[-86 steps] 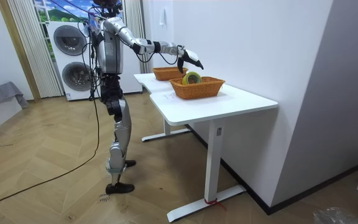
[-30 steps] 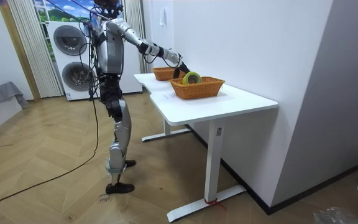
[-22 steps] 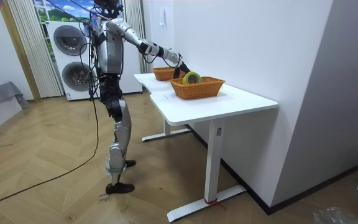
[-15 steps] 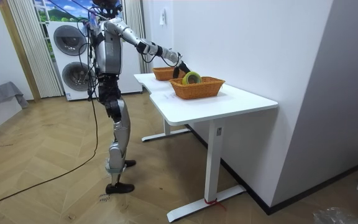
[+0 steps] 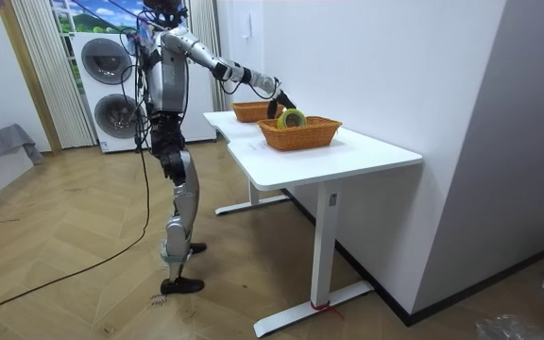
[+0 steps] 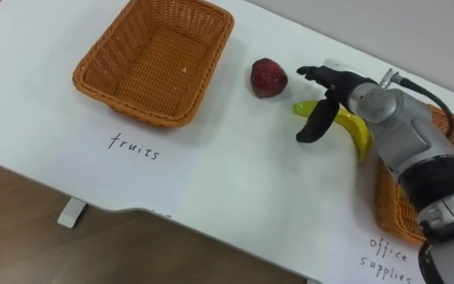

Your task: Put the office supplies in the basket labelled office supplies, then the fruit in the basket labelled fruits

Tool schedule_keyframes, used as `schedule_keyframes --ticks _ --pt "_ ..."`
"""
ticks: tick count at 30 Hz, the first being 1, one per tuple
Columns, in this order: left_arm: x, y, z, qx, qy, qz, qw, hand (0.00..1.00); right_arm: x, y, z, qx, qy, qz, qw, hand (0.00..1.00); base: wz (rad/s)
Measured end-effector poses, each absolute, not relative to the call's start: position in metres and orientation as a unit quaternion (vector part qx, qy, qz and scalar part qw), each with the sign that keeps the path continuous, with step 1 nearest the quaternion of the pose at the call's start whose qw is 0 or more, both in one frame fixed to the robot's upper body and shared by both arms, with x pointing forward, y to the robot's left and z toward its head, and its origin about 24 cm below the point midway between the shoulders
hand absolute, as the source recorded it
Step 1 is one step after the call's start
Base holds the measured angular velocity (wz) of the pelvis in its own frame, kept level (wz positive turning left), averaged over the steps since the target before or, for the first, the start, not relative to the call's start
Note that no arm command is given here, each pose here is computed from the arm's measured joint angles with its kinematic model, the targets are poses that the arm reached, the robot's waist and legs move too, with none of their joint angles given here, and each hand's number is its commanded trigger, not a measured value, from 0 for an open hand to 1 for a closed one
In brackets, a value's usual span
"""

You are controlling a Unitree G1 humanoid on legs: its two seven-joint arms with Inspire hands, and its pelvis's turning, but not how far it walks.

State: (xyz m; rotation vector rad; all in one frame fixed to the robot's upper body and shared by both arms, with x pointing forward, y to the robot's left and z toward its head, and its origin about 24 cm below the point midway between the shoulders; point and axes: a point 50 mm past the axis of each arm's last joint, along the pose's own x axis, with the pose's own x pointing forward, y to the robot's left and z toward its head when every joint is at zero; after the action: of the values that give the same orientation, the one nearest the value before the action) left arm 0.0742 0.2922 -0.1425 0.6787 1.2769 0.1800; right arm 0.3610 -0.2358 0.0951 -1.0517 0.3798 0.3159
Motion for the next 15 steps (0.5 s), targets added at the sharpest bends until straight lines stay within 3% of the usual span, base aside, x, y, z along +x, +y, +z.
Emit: schedule_keyframes --ticks 8,15 --pt "0.075 0.292 -0.142 0.31 0.583 0.082 0.746 0.0 0.36 -0.241 0.091 -0.496 0.193 0.142 0.835 0.0 0.0" --pt "0.075 0.292 -0.143 0.31 0.587 0.082 0.744 0.0 0.358 -0.25 0.085 -0.536 0.22 0.136 0.804 0.0 0.0"
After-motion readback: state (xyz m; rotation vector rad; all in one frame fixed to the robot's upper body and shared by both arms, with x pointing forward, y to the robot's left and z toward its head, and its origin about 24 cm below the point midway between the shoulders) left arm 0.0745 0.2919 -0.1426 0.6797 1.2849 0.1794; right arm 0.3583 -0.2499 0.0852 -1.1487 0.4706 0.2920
